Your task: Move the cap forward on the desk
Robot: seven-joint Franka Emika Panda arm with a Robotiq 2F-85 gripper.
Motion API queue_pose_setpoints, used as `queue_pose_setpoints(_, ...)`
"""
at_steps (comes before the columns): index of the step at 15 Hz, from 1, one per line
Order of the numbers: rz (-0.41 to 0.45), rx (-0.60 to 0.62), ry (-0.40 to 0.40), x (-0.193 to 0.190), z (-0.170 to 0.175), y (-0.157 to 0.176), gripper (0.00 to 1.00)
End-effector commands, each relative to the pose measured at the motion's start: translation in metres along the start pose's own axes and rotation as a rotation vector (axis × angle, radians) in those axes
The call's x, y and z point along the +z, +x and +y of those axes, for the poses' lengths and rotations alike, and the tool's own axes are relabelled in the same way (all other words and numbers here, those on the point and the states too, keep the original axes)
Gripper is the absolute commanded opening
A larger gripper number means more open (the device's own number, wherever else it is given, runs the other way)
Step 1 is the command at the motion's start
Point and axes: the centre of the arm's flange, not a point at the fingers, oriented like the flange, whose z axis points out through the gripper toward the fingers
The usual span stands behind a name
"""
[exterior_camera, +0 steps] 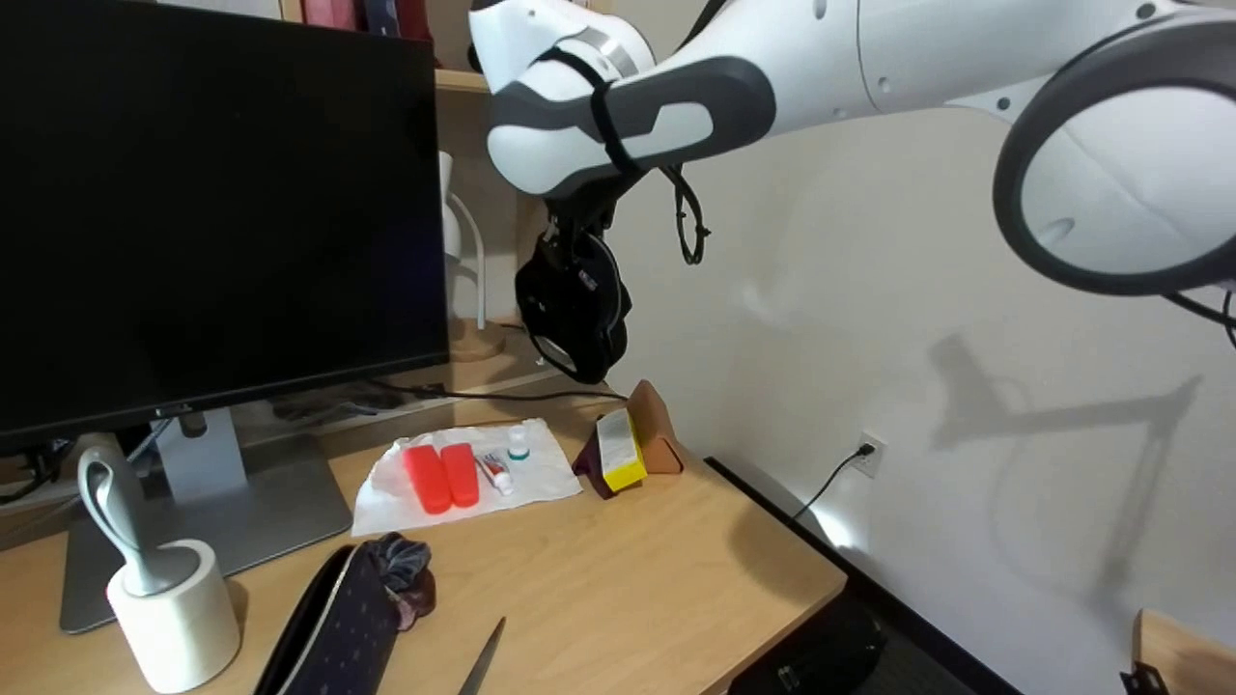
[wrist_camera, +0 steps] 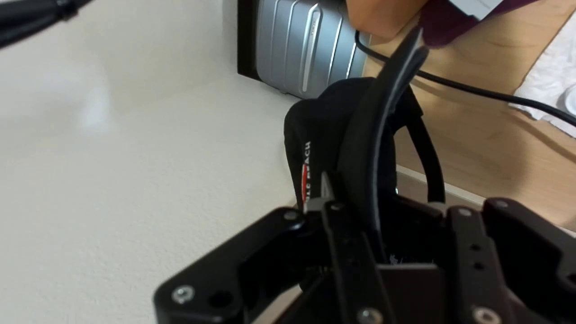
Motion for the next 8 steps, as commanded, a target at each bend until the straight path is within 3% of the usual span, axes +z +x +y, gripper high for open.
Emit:
queue_pose_setpoints(1,0.034,-0.071,-0.123,0.007,-0.029,0.034,0.08)
queue_pose_setpoints(3,0.037,-0.103,-0.170,0.014,-0.048,0.034,0.08)
queue_pose_setpoints(6,0.030,-0.149,-0.173,0.019,-0.067,0.031,0.08)
queue_pose_setpoints(7,0.022,-0.158,-0.163,0.020,-0.070,0.028,0.14)
queue_pose_setpoints(8,0.015,-0.153,-0.150,0.021,-0.071,0.027,0.37)
